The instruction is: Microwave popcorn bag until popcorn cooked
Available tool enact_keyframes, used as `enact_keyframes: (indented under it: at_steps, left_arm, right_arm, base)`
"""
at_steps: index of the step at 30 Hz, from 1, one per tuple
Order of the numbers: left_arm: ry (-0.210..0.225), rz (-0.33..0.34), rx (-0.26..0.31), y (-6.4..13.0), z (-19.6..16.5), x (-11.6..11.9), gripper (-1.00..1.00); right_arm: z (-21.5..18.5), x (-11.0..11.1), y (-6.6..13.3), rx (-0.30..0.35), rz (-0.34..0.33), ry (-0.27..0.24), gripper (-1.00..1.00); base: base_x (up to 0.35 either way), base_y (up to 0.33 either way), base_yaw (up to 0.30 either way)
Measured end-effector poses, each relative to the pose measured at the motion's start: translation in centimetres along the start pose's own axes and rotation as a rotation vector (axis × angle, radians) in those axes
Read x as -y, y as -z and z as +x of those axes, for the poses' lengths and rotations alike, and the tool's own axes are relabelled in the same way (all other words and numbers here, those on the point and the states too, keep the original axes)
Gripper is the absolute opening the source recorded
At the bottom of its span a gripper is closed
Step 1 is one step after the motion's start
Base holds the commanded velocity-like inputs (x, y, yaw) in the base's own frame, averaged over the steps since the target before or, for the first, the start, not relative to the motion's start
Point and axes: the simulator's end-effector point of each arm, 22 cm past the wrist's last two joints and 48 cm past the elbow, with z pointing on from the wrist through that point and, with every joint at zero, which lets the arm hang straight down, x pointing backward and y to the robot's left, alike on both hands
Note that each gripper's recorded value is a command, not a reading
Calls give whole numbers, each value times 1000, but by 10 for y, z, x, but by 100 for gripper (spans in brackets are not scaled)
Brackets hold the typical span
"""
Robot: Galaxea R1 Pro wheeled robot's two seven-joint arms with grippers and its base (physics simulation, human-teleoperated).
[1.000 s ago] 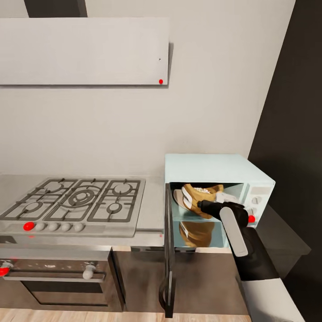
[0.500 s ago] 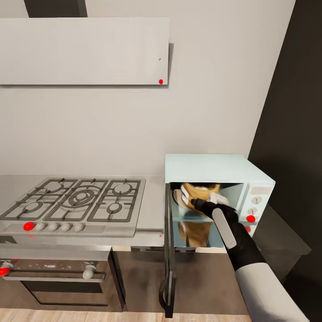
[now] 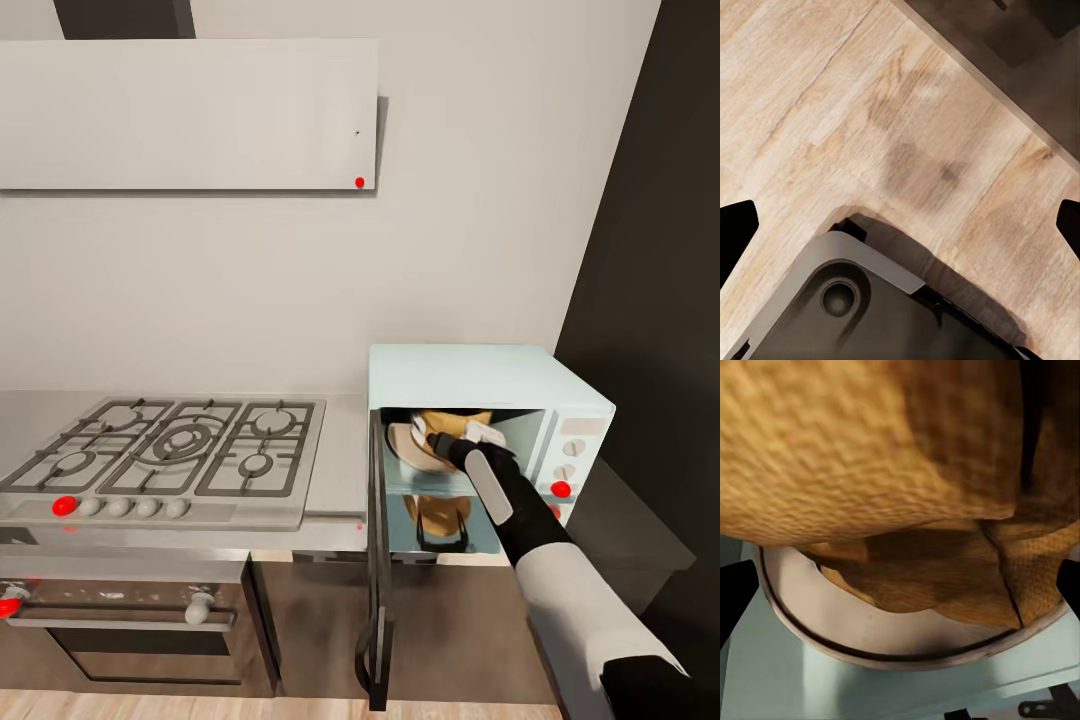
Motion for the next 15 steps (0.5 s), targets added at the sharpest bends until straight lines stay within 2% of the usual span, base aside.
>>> enact_keyframes:
  at_steps: [6, 15]
  left_arm:
    - [-6, -5, 0, 0, 0, -1, 100]
    - [1, -6, -3, 0, 1, -1, 100]
  right_arm:
    - [-10, -6, 6, 29, -26, 10, 100]
    - [-25, -7, 11, 65, -44, 7, 100]
  base:
    - [-45, 0, 0]
    - [-311, 0, 0]
